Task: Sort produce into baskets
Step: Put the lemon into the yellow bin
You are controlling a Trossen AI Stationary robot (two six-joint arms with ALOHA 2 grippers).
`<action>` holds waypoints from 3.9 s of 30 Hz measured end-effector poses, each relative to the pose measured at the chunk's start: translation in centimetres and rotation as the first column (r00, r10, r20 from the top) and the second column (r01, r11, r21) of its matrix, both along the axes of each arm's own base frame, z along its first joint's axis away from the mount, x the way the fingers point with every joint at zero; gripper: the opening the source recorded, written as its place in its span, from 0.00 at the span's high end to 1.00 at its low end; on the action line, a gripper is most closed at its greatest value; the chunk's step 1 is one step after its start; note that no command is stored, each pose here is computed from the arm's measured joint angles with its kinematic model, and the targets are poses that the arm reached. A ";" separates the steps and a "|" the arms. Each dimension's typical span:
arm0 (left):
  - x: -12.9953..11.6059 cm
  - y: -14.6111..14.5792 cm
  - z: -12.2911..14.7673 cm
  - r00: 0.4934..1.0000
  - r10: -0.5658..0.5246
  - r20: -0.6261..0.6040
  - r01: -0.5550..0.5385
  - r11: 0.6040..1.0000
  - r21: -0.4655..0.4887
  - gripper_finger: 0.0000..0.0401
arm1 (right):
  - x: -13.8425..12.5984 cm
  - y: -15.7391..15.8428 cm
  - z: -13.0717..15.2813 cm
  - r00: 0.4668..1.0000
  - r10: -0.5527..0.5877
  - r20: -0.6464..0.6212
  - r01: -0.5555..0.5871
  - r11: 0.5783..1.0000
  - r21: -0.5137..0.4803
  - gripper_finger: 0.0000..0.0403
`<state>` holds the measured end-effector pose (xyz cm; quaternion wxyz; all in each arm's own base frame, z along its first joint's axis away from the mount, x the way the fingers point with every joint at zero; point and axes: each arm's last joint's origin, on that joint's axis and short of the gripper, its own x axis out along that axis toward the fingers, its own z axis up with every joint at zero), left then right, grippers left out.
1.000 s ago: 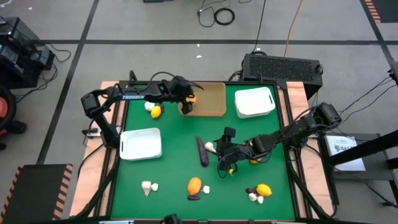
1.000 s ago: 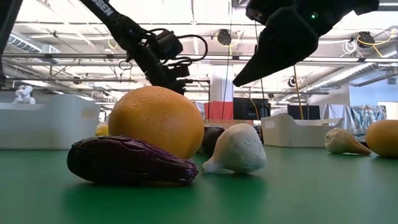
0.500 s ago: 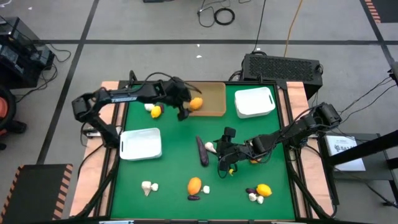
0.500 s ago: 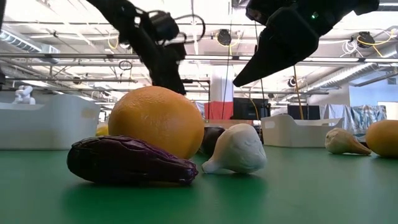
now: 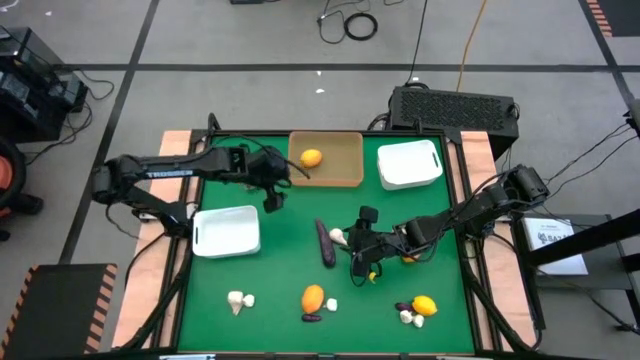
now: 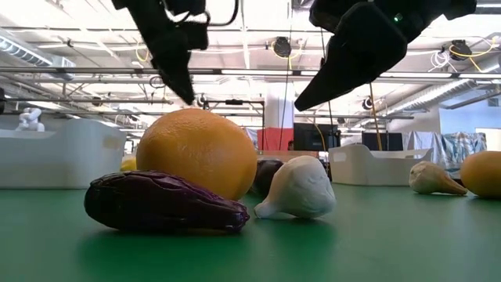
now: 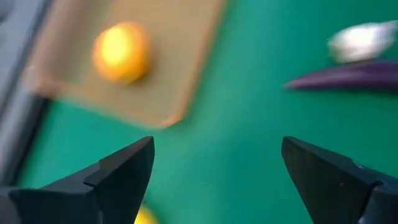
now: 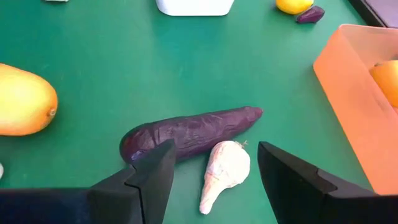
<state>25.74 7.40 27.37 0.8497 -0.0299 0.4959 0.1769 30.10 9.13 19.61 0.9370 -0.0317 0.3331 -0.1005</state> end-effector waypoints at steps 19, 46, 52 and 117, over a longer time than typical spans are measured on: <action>-3.4 7.7 -6.9 0.829 0.462 -0.315 -0.509 0.857 -0.084 0.18 | 0.0 0.0 0.0 1.000 0.001 0.000 -0.001 1.000 0.000 0.46; -3.9 7.4 -9.6 0.827 0.455 -0.331 -0.504 0.860 -0.076 0.21 | 0.0 0.0 0.0 1.000 0.008 -0.003 -0.008 1.000 -0.008 0.46; -3.9 7.4 -9.6 0.827 0.455 -0.331 -0.504 0.860 -0.076 0.29 | 0.0 0.0 0.0 1.000 0.008 -0.003 -0.008 1.000 -0.008 0.46; 4.6 7.7 -5.7 0.901 0.276 0.336 -0.233 0.959 -0.161 0.47 | 0.0 0.0 0.0 1.000 0.008 -0.009 -0.008 1.000 -0.010 0.46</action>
